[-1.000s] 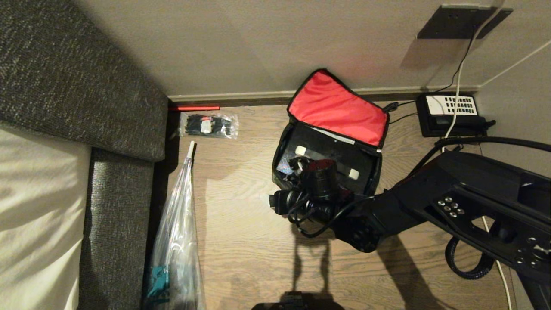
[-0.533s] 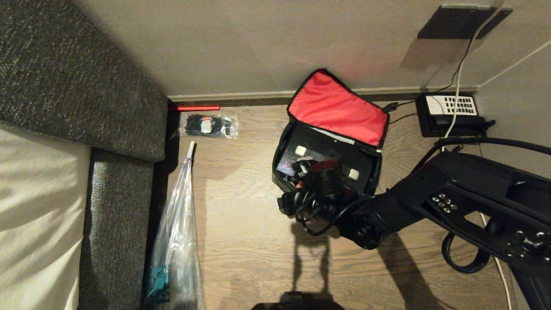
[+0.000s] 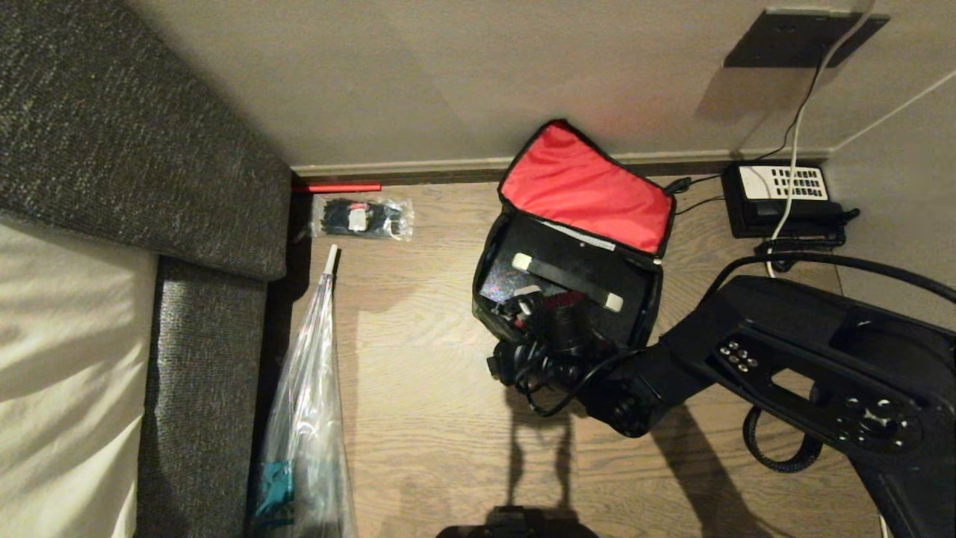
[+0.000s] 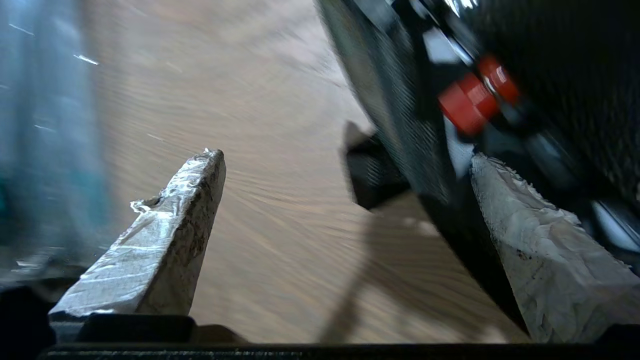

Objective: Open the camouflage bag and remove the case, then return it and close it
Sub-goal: Close the top of the storage box

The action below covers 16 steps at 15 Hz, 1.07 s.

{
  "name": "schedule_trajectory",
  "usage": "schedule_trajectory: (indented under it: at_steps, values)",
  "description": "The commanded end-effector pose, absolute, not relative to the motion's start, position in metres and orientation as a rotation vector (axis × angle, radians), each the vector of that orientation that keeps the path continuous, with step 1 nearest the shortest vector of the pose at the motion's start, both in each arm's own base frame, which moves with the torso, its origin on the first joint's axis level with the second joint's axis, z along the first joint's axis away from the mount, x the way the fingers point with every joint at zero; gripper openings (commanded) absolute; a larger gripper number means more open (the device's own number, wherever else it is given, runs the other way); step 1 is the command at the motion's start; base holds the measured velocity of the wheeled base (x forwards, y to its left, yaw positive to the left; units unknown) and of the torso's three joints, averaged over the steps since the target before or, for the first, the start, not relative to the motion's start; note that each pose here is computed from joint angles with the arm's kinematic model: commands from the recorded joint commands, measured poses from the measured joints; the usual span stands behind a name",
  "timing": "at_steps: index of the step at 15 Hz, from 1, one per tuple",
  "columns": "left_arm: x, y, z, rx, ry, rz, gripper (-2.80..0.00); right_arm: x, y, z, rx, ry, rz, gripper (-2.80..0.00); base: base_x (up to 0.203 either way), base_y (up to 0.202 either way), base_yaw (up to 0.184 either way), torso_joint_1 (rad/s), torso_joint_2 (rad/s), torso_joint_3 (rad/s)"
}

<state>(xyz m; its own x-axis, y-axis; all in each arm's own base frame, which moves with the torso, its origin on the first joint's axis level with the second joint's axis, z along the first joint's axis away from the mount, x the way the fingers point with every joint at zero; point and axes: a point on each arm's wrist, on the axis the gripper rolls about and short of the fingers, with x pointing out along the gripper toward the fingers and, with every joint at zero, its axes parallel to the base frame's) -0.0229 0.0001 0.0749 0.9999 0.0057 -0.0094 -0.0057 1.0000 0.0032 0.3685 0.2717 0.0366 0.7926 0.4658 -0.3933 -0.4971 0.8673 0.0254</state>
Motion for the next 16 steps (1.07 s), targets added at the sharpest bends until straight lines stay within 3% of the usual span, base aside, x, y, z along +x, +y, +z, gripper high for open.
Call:
schedule_trajectory:
  at_steps: [1, 2, 3, 11, 16]
  values:
    - [-0.023, 0.000, 0.075, 0.003, 0.009, 0.007, -2.80, 0.371, 0.273, 0.022, -0.090, 0.410, 0.502, 0.00, 0.000, 0.000, 0.000, 0.000, 0.00, 0.000]
    - [-0.023, 0.000, 0.075, 0.003, 0.009, 0.006, -2.80, 0.371, 0.273, 0.021, -0.089, 0.405, 0.499, 0.00, 0.000, 0.000, 0.000, 0.000, 0.00, 0.000]
    - [-0.023, 0.000, 0.075, 0.003, 0.009, 0.006, -2.80, 0.371, 0.273, 0.020, -0.086, 0.399, 0.499, -2.80, 0.000, 0.000, 0.000, 0.000, 0.00, 0.000]
    - [-0.023, 0.000, 0.075, 0.003, 0.008, 0.006, -2.80, 0.375, 0.275, 0.024, -0.108, 0.351, 0.482, -2.80, 0.000, 0.000, 0.000, 0.000, 0.00, 0.000]
    - [-0.023, 0.000, 0.075, 0.003, 0.008, 0.006, -2.80, 0.372, 0.272, 0.055, -0.118, 0.266, 0.496, -2.80, 0.000, 0.000, 0.000, 0.000, 0.00, 0.000]
